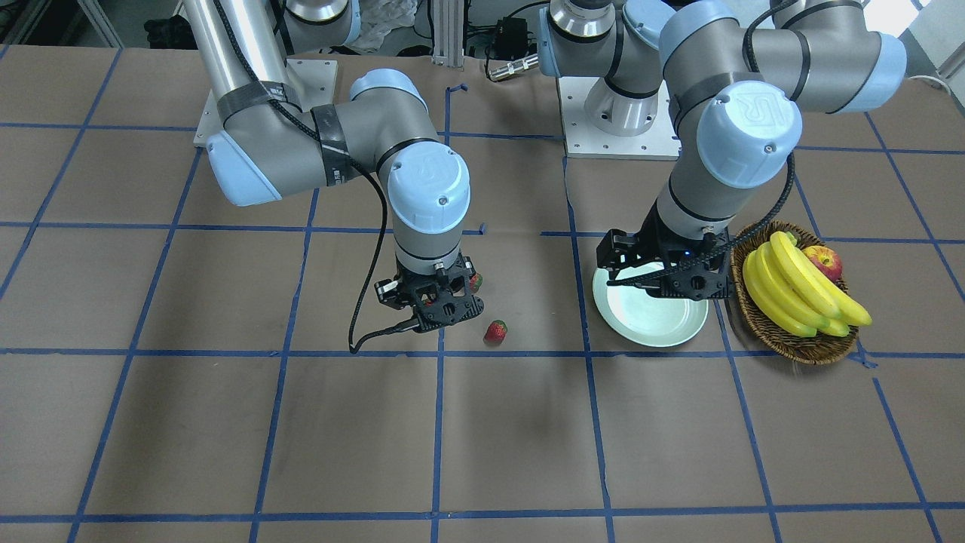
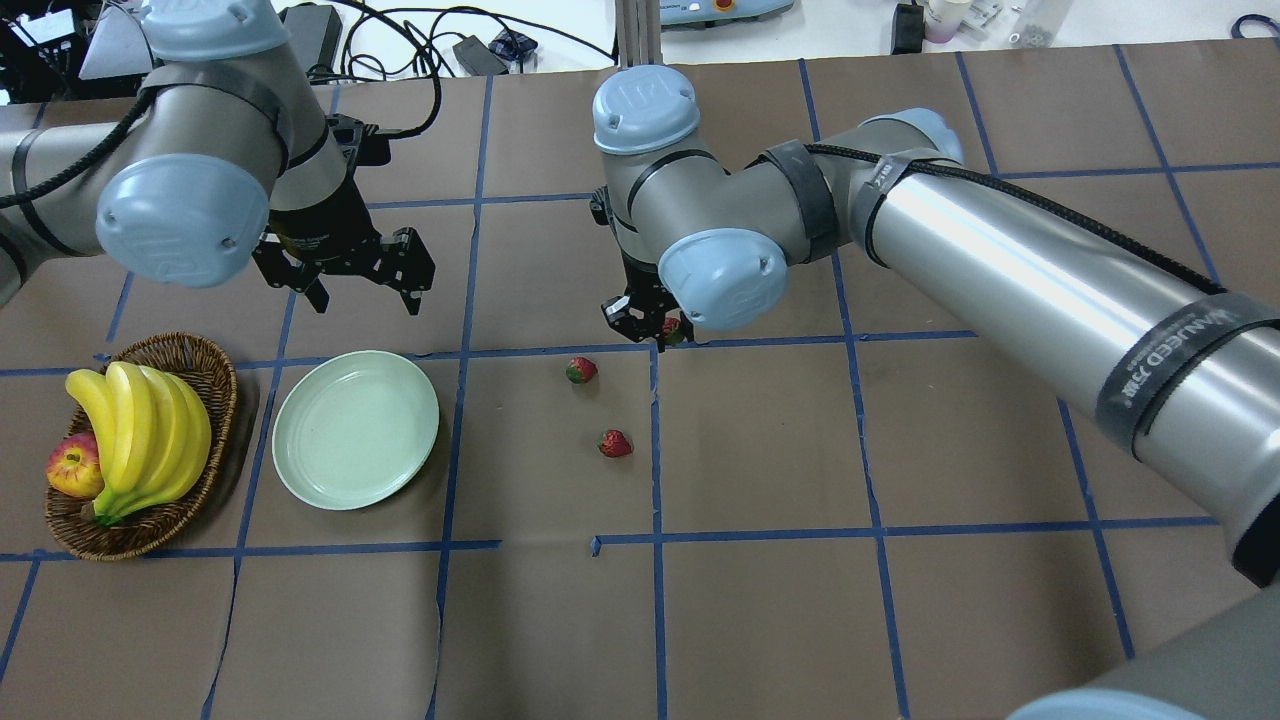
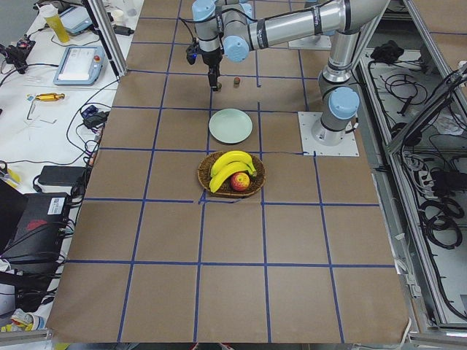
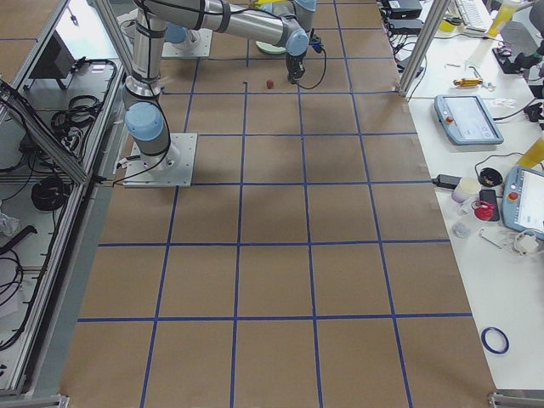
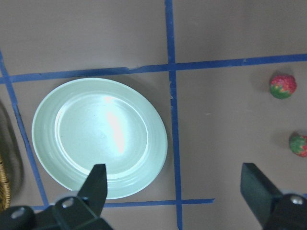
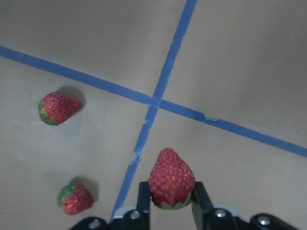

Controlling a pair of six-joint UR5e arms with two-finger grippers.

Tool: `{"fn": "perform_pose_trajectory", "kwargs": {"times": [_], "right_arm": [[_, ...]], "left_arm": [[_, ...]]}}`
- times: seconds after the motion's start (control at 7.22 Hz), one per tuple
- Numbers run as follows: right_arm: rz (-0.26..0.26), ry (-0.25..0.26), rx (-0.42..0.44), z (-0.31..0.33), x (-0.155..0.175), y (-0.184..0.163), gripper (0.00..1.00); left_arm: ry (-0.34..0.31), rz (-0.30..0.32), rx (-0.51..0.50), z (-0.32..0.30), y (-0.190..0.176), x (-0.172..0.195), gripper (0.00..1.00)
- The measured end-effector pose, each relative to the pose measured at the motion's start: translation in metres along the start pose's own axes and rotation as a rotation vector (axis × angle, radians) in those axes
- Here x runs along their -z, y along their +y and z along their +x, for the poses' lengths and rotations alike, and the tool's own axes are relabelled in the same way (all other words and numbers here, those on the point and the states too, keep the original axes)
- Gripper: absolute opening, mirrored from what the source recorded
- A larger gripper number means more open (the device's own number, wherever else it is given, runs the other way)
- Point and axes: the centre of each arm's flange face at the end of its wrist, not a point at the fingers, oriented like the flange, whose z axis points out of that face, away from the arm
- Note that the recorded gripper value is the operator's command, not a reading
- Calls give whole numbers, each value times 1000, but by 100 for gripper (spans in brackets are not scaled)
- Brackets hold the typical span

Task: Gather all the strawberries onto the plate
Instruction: 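Carry the strawberry to the table beside the plate and release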

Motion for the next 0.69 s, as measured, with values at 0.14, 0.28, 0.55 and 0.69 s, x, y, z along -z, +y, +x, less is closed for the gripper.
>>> {"fn": "perform_pose_trajectory", "kwargs": {"times": [0.14, 0.28, 0.55, 0.69], "right_arm": [[-5, -11, 1, -25, -4, 5, 0], [-14, -18, 12, -50, -13, 9, 0], [-29, -49, 38, -99, -39, 17, 0], [-36, -63, 50, -117, -51, 20, 0]], "left_arm": [[-2, -4, 13, -9, -2, -2, 100], [-2, -7, 17, -14, -3, -3, 100], [0, -11, 18, -16, -3, -6, 100], [1, -14, 19, -16, -2, -7, 100]]}}
